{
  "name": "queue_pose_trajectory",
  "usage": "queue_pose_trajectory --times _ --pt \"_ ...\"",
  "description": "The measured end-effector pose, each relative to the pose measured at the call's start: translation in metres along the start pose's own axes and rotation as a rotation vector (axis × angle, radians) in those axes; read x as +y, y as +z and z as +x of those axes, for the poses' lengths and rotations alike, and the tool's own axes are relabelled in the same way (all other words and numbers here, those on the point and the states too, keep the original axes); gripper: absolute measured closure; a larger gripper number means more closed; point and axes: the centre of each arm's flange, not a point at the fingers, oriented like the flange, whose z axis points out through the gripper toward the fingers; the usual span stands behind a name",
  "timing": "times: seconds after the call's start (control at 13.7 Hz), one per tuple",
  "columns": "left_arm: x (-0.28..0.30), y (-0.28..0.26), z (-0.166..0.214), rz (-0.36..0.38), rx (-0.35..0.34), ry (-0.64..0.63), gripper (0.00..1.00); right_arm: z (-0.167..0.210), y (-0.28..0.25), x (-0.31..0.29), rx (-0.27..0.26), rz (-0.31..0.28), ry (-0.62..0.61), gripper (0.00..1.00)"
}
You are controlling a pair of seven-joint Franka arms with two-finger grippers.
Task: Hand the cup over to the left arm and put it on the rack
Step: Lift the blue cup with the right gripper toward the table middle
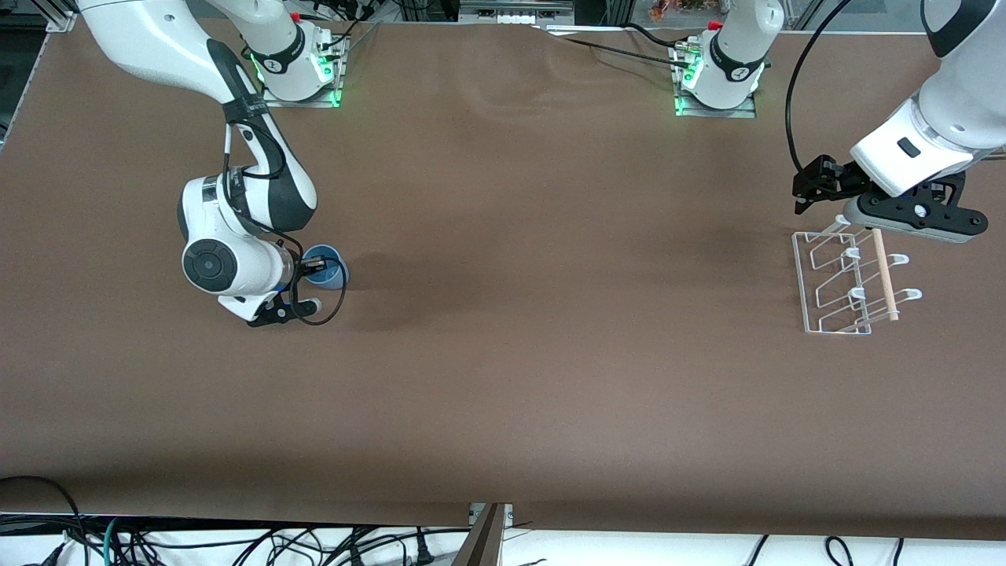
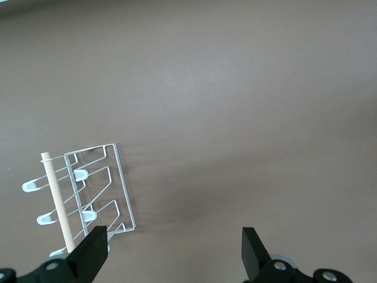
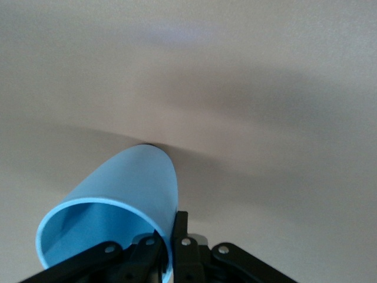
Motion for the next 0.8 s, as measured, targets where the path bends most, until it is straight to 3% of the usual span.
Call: queue_pose_trajectory --times 0.22,0.51,0.8 --pt "0.0 0.0 0.0 0.0 0.0 0.0 0.0 0.003 -0.022 -0.002 -0.015 0.017 0.013 0.95" --pt "0.0 0.002 0.001 -0.002 -0.003 0.001 0.0 0.019 -0.068 -0.037 -0.033 0.157 0.205 0.95" --pt "0.015 0.017 0.009 -0.058 -0.028 0.015 0.0 0.038 -0.087 -0.148 -0.075 0.299 0.452 0.95"
